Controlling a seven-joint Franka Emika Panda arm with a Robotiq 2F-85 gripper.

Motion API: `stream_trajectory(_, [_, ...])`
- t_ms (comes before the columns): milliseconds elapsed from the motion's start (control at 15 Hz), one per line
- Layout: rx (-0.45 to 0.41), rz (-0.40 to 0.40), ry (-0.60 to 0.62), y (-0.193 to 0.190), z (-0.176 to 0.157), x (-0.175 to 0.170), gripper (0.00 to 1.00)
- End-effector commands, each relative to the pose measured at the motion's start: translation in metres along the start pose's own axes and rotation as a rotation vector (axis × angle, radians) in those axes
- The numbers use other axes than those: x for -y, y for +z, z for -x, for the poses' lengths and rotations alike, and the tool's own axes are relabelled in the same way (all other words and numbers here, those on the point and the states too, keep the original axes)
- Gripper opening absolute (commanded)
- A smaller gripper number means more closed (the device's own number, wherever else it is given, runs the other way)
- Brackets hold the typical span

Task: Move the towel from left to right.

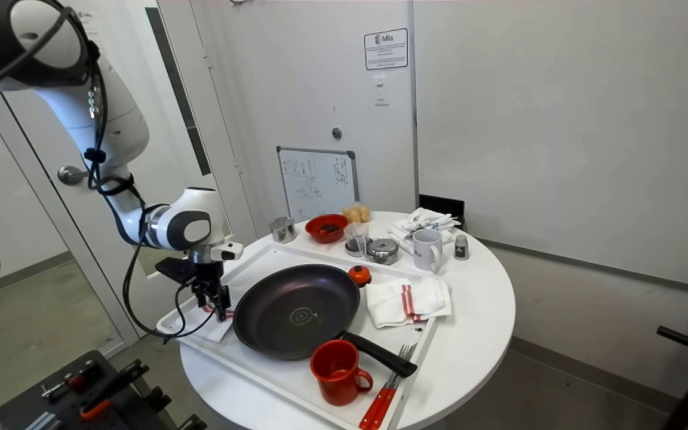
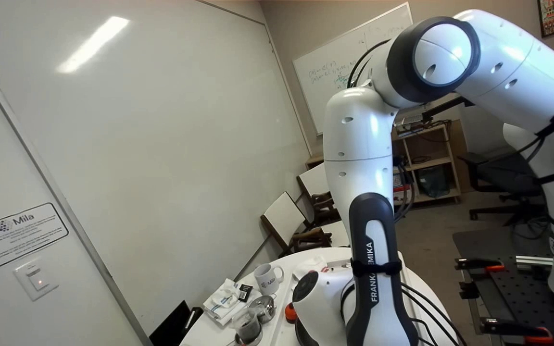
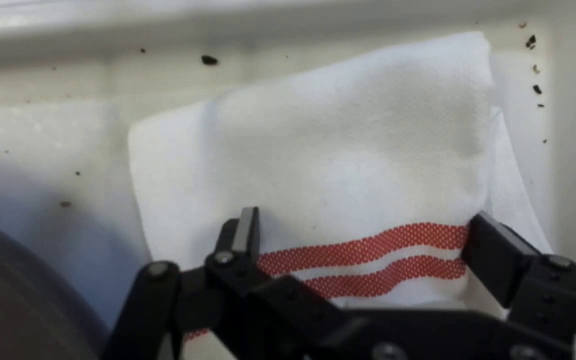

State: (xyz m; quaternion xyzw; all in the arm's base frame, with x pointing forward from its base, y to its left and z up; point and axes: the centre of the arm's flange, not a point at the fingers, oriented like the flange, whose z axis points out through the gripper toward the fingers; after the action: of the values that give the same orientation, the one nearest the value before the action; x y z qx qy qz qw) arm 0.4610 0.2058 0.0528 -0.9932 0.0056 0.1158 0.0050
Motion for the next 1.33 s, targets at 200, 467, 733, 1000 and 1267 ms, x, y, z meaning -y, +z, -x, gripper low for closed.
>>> stream_trajectory(200, [0.038,0.021,0.030,0.006,-0.004,0.001,1.00])
stream_trajectory(467, [0.028,0.012,0.023,0.003,-0.004,0.002,0.60])
stream_trajectory(733, [0.015,0.003,0.017,-0.003,-0.004,0.003,0.31])
stream_trajectory(1000, [0.006,-0.005,0.016,-0.007,-0.003,0.002,0.01])
stream_trajectory(1267, [-0.001,-0.015,0.016,-0.010,-0.003,0.000,0.01])
